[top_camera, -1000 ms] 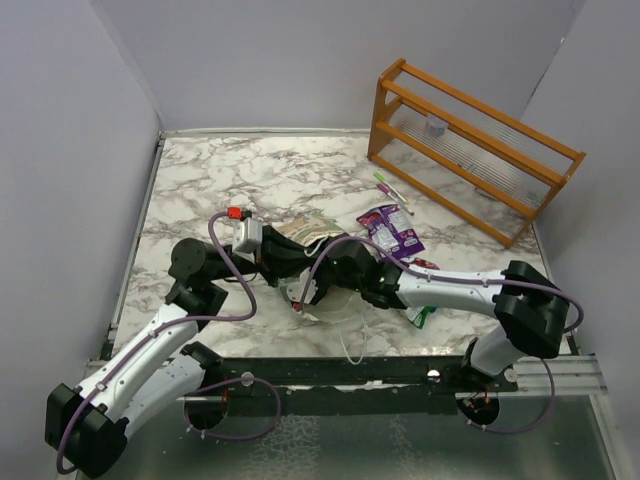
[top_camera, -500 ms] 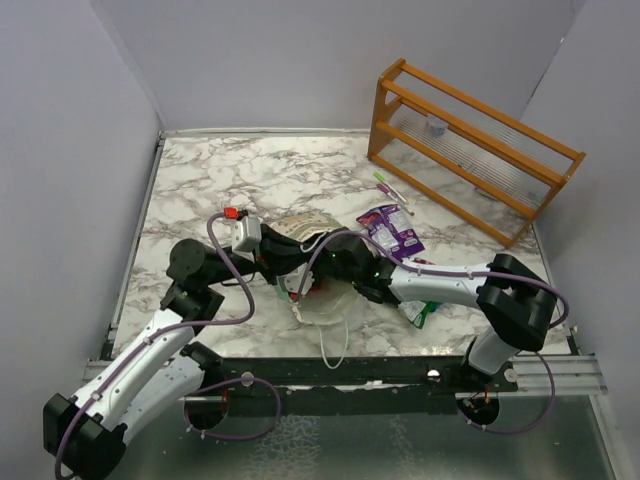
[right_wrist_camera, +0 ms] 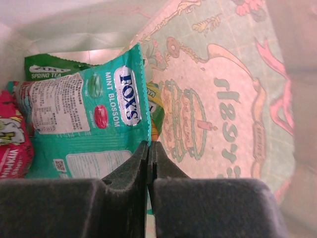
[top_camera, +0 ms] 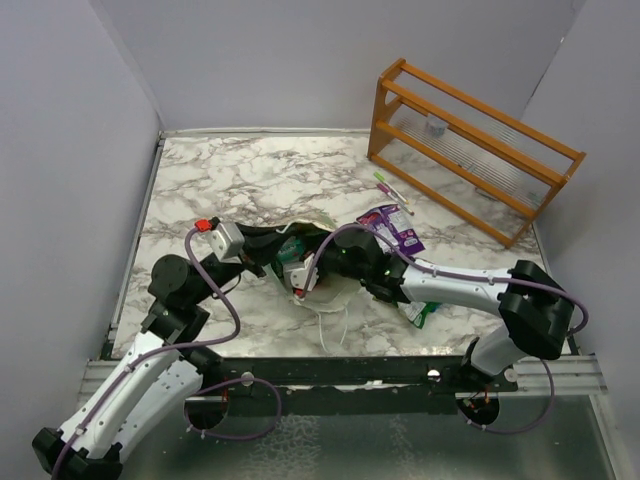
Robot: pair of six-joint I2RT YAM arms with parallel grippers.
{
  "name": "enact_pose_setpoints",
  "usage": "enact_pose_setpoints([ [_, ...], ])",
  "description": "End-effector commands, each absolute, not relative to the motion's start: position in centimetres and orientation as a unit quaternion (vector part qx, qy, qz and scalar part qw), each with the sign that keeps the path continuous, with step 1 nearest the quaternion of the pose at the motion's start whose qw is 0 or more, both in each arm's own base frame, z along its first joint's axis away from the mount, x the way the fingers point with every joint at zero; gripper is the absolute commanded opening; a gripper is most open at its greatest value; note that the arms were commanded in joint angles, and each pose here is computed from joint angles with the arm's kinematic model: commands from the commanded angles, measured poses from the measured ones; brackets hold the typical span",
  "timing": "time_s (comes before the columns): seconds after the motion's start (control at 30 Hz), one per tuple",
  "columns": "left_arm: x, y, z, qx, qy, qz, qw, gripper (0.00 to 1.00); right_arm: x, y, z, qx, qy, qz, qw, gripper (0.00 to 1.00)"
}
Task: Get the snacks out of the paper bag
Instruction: Take out the snack from the paper bag.
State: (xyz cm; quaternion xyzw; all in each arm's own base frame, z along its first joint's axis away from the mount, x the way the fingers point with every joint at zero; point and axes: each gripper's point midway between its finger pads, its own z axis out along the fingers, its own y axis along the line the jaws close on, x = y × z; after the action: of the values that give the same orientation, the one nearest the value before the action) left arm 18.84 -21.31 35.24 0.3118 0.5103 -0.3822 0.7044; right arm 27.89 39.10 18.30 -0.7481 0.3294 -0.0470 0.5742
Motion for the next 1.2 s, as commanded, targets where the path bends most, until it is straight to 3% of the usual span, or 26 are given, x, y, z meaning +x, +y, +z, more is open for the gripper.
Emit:
enact_pose_setpoints([
  [0.0, 20.6, -18.4, 37.2, 0.262, 0.513, -0.302, 0.759, 0.0, 27.2, 39.6, 22.2, -0.714, 0.321, -0.014, 0.622, 0.01],
  [0.63, 23.9, -13.8, 38.1, 0.175, 0.551, -0.189, 0.793, 0.0, 26.3, 42.7, 34.7, -0.643, 0.265, 0.049, 0.717, 0.01],
  [1.17, 25.1, -11.5, 36.7, 0.114, 0.585, -0.152, 0.789, 0.0, 23.4, 34.9, 47.0, -0.553, 0.263, 0.021, 0.79, 0.01],
])
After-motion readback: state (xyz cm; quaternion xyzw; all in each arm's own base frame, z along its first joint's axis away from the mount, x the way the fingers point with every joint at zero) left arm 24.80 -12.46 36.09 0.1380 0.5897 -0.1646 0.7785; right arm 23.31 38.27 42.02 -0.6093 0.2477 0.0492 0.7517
